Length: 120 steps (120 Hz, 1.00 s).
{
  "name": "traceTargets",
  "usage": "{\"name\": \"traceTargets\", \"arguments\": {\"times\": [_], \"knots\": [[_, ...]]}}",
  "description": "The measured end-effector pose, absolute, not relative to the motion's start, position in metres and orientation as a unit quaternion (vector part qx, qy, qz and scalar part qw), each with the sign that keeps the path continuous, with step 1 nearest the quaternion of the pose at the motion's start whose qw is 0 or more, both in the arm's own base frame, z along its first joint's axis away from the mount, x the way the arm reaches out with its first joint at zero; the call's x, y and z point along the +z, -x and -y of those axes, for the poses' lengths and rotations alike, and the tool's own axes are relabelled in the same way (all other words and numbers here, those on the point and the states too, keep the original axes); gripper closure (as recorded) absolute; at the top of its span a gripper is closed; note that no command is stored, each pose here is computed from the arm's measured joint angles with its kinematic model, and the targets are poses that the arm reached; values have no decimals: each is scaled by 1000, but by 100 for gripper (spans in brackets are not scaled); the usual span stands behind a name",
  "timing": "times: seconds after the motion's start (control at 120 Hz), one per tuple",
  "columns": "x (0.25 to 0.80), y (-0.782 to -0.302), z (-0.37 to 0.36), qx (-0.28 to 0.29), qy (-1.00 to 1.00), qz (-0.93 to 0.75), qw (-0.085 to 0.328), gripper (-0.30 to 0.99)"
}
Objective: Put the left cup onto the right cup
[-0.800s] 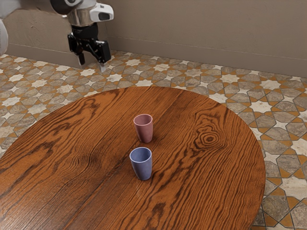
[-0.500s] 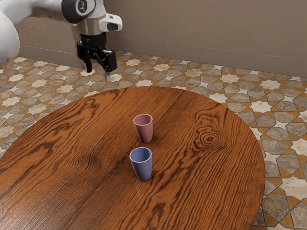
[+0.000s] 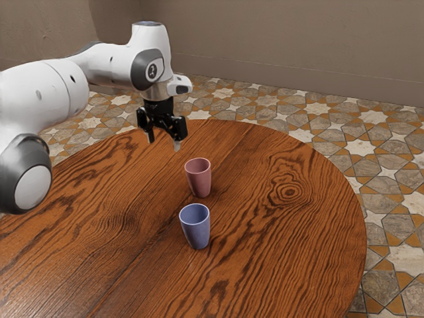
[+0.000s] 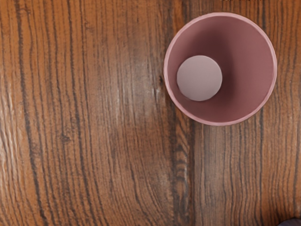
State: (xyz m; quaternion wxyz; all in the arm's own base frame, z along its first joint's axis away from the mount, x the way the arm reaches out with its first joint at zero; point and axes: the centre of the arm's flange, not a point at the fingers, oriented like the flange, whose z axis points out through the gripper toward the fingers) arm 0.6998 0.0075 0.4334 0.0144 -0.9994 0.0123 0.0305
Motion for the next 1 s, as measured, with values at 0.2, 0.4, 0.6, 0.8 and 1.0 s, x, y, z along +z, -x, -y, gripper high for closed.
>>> {"name": "traceTargets", "arguments": {"times": [0.2, 0.4, 0.6, 0.8, 1.0], "knots": [[421, -707, 5, 16, 1000, -2, 8, 2], [412, -703, 26, 20, 1000, 23, 0, 2], [401, -705, 42, 19, 998, 57, 1, 2], [384, -710, 52, 21, 997, 78, 12, 2], [365, -715, 70, 22, 996, 86, 14, 3]]}}
